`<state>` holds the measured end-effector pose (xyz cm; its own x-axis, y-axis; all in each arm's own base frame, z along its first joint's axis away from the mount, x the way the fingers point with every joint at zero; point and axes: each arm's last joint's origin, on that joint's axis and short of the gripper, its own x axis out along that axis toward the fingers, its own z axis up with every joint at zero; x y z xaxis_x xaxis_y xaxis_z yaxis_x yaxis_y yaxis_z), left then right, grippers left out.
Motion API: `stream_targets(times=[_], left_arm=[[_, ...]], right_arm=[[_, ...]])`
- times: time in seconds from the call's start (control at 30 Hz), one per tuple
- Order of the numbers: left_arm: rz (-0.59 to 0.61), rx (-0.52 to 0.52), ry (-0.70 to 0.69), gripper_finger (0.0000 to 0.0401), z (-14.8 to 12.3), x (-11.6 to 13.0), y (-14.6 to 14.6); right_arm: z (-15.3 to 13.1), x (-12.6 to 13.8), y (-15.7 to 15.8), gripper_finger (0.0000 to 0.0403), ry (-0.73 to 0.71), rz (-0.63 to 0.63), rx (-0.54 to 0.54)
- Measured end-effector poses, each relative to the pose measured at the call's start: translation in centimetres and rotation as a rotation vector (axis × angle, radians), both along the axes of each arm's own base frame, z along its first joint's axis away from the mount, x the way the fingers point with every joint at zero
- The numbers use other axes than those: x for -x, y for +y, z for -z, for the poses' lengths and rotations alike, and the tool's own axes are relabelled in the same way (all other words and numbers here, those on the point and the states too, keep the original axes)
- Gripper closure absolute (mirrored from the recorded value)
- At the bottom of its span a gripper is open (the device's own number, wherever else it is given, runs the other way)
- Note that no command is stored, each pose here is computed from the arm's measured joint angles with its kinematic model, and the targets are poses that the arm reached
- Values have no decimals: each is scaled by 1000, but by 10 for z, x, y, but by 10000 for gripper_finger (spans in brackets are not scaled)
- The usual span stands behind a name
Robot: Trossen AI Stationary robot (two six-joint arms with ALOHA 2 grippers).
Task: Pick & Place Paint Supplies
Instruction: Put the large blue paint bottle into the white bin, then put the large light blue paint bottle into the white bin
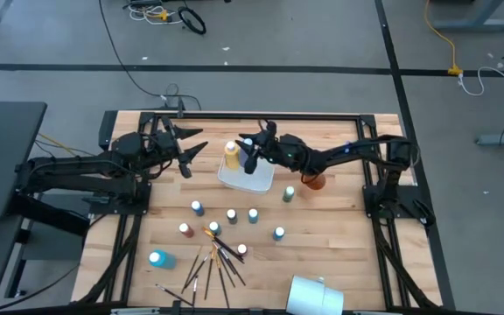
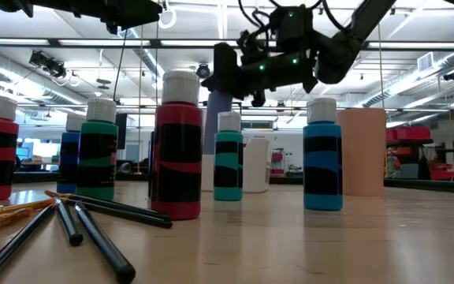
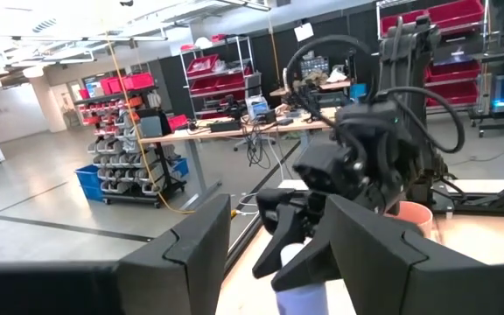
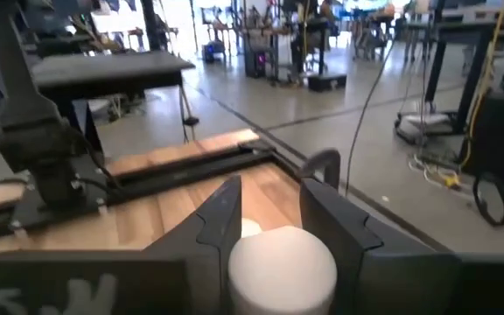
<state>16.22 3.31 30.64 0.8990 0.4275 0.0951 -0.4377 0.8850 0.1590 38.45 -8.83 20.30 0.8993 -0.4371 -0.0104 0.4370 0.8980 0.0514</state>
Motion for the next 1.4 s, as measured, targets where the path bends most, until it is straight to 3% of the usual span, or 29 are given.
stream_targets(times=[0.43, 0.63, 1.13, 1.4], left_arm=[[1, 1, -1, 202, 0, 0, 0], [1, 1, -1, 202, 0, 0, 0], [1, 1, 0, 202, 0, 0, 0], [129, -35, 49, 202, 3, -2, -4]], right_arm=[[31, -6, -5, 292, 80, 7, -9], [38, -9, -8, 298, 38, 13, -6], [34, -7, -15, 286, -10, -24, -11], [19, -6, -13, 233, -99, -65, 12]])
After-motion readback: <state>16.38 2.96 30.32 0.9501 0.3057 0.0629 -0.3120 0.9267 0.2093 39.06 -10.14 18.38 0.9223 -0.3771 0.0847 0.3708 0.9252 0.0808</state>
